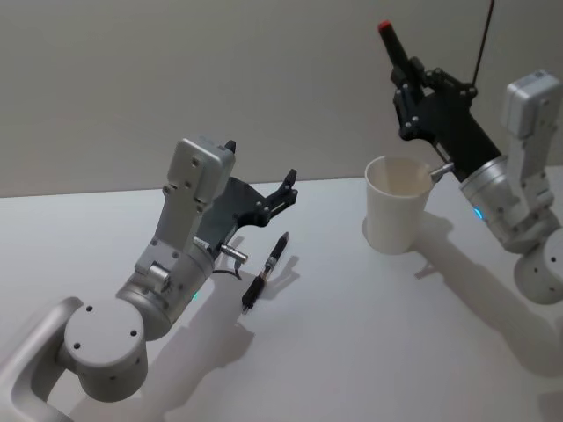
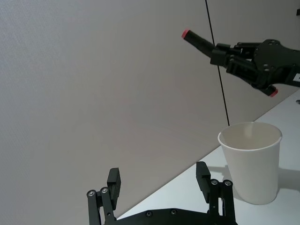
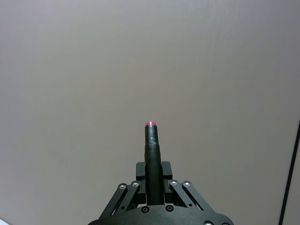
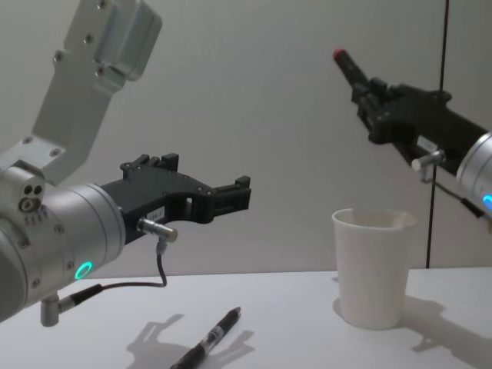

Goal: Place the pen into the pen holder.

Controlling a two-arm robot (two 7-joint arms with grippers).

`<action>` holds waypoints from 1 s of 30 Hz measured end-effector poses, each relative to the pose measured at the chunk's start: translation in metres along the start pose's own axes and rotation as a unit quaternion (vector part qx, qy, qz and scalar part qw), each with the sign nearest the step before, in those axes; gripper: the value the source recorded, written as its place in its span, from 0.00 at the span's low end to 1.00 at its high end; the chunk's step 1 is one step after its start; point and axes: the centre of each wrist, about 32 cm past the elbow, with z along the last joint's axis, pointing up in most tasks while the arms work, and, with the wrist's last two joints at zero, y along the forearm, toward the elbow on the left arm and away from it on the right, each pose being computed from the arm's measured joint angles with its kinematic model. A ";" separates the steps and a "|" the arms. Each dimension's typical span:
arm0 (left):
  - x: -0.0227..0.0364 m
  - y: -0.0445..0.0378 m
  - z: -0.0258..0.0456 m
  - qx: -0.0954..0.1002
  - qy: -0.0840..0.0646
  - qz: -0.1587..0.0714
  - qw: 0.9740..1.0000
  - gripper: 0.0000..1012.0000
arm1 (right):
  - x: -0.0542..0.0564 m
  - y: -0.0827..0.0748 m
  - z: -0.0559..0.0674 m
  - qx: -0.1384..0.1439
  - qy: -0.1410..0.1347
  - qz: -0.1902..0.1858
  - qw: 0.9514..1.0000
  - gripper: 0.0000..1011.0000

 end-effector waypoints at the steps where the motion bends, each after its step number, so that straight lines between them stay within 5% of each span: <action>1: 0.0000 0.0000 0.0000 0.000 0.000 0.000 1.000 0.99 | -0.001 0.001 -0.002 -0.002 0.000 0.001 1.000 0.18; 30: 0.0000 0.0000 0.0000 0.000 0.000 0.000 1.000 0.99 | -0.019 0.009 -0.040 -0.031 -0.002 0.026 0.999 0.18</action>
